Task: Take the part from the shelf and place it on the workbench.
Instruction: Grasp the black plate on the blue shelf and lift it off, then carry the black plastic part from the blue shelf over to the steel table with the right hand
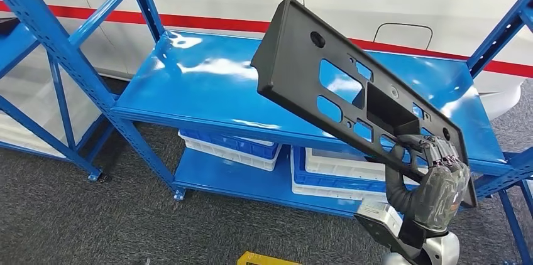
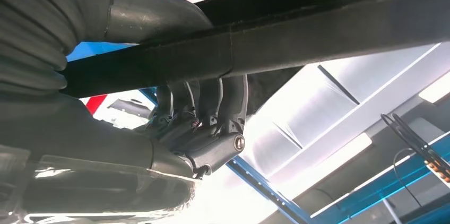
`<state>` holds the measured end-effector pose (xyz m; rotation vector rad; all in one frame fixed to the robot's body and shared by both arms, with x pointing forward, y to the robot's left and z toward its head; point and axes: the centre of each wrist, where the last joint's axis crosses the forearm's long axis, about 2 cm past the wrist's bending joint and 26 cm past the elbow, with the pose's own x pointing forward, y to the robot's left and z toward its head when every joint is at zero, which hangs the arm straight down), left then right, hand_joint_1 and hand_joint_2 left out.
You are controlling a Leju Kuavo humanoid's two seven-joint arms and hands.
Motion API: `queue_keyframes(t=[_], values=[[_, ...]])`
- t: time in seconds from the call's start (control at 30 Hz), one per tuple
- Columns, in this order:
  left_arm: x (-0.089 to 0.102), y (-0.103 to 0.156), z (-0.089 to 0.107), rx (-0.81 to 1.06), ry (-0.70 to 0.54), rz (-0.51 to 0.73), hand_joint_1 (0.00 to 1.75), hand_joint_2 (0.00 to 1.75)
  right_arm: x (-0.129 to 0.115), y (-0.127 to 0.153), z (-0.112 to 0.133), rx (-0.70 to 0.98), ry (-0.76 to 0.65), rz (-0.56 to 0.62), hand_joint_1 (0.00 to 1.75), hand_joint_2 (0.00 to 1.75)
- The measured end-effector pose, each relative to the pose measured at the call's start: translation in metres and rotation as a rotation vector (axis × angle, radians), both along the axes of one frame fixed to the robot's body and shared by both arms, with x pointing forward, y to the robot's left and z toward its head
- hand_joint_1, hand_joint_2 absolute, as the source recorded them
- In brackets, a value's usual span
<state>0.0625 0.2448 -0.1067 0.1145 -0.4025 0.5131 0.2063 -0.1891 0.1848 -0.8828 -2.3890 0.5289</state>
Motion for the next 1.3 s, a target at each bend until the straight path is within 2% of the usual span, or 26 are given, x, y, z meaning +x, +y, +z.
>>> queue_keyframes(t=[0.27, 0.57, 1.3], values=[[-0.002, 0.0, 0.0, 0.023, -0.018, 0.044, 0.0, 1.75, 0.001, 0.0, 0.0, 0.061, -0.003, 0.07, 1.75, 1.75], [-0.007, 0.001, -0.001, 0.025, -0.011, 0.063, 0.0, 1.75, 0.0, 0.001, -0.001, 0.06, -0.001, 0.083, 1.75, 1.75], [-0.002, 0.0, 0.0, 0.045, -0.022, 0.06, 0.0, 1.75, 0.006, -0.008, -0.011, 0.103, 0.01, 0.138, 1.75, 1.75]])
